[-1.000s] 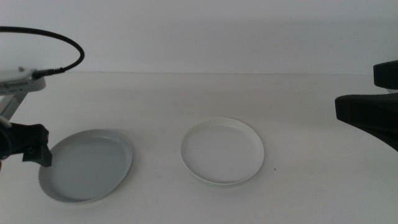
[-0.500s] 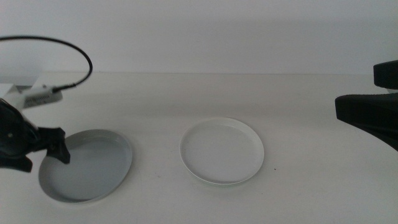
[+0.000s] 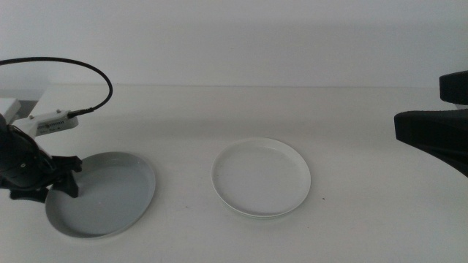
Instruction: Stack the three bowls on top of each other.
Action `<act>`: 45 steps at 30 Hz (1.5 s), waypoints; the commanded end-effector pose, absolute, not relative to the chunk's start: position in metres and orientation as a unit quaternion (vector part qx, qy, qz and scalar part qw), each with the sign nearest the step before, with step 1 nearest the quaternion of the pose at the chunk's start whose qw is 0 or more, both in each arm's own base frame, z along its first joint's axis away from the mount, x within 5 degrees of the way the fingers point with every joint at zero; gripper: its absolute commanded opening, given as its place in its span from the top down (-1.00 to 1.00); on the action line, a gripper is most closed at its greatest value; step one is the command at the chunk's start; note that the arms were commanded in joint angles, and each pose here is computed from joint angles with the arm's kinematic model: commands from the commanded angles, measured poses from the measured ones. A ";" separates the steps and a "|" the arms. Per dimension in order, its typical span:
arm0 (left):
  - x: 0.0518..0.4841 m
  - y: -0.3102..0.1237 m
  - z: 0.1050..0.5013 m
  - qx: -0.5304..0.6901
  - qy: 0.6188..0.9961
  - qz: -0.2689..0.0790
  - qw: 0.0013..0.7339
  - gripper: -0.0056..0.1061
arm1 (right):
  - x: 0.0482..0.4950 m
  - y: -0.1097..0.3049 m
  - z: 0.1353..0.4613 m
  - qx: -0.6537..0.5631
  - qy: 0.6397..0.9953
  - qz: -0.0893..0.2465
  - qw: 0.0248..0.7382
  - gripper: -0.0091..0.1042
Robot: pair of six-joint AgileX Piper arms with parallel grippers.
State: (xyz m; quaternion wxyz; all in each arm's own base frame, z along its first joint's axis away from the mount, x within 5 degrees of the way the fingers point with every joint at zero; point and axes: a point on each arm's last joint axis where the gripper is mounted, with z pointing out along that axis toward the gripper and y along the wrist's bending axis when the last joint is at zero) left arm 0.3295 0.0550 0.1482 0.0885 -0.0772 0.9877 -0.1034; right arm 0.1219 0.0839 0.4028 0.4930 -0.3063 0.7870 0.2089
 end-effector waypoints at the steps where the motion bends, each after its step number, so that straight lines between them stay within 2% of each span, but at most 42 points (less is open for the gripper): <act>1: 0.330 0.054 0.144 -0.089 0.986 -0.109 0.086 0.14 | 0.122 0.084 0.402 -0.308 0.784 0.207 0.497 -0.78; 5: 0.332 0.054 0.145 -0.091 0.985 -0.113 0.088 0.89 | 0.122 0.084 0.402 -0.308 0.784 0.207 0.497 -0.78; 6: 0.333 0.054 0.147 -0.087 0.986 -0.113 0.086 0.93 | 0.122 0.084 0.402 -0.308 0.784 0.207 0.497 -0.78; 10: 0.340 0.053 0.177 -0.087 0.984 -0.131 0.083 0.93 | 0.122 0.084 0.402 -0.308 0.784 0.207 0.497 -0.78; 13: 0.347 0.038 0.224 -0.077 0.976 -0.176 0.103 0.93 | 0.122 0.084 0.402 -0.308 0.784 0.207 0.497 -0.78; 15: 0.351 0.014 0.251 -0.044 0.974 -0.189 0.120 0.93 | 0.122 0.084 0.402 -0.308 0.784 0.207 0.497 -0.78; 19: 0.365 -0.050 0.276 0.019 0.975 -0.182 0.127 0.93 | 0.122 0.084 0.402 -0.308 0.784 0.207 0.497 -0.78; 25: 0.391 -0.131 0.265 0.085 0.969 -0.203 0.113 0.93 | 0.122 0.084 0.402 -0.308 0.784 0.207 0.497 -0.78; 31: 0.404 -0.168 0.236 0.100 0.966 -0.216 0.100 0.93 | 0.122 0.084 0.402 -0.308 0.784 0.207 0.497 -0.78; 37: 0.408 -0.177 0.209 0.105 0.971 -0.200 0.076 0.93 | 0.122 0.084 0.402 -0.308 0.784 0.207 0.497 -0.78; 45: 0.411 -0.180 0.200 0.095 0.970 -0.211 0.073 0.93 | 0.122 0.084 0.402 -0.308 0.784 0.207 0.497 -0.78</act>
